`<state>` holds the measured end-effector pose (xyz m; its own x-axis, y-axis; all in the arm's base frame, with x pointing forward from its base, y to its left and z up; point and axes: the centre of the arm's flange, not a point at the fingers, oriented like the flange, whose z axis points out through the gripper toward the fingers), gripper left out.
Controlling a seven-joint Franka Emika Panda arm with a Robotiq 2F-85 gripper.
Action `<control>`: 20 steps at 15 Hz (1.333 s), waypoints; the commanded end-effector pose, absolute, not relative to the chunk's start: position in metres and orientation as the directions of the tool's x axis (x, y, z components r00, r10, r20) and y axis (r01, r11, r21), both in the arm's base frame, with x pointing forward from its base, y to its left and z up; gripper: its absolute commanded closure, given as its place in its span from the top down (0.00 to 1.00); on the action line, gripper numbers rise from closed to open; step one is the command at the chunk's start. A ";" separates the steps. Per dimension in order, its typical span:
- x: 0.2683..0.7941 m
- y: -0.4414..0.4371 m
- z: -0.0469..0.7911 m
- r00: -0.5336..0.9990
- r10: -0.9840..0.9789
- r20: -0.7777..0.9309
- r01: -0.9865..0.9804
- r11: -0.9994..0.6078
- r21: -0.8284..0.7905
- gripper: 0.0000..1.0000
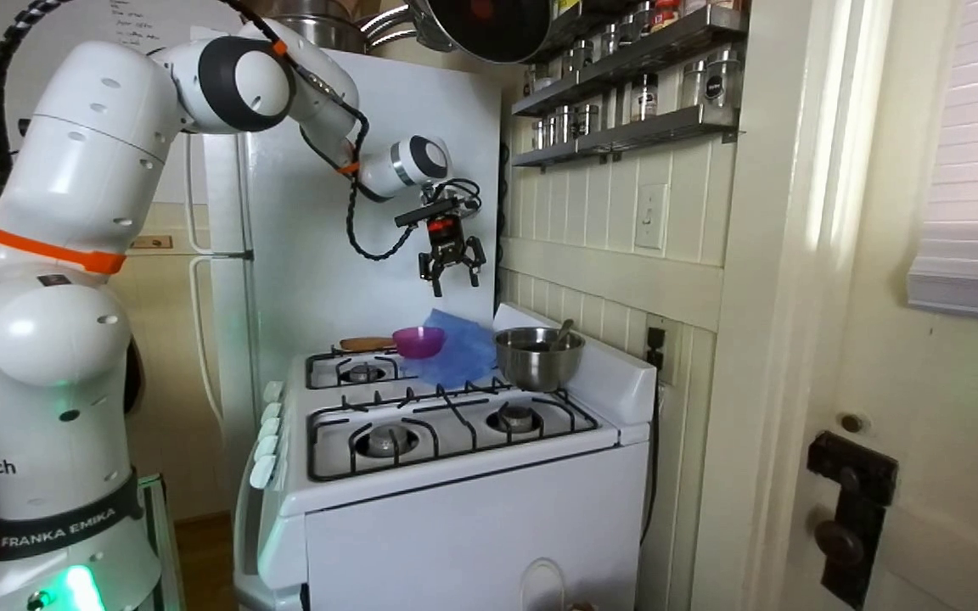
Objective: Put the purple bowl and silver spoon on the left side of the stovetop.
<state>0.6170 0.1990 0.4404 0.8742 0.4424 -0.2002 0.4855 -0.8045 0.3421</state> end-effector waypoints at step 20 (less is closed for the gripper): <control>0.631 0.156 0.483 0.912 0.411 0.013 0.381 -0.857 0.347 1.00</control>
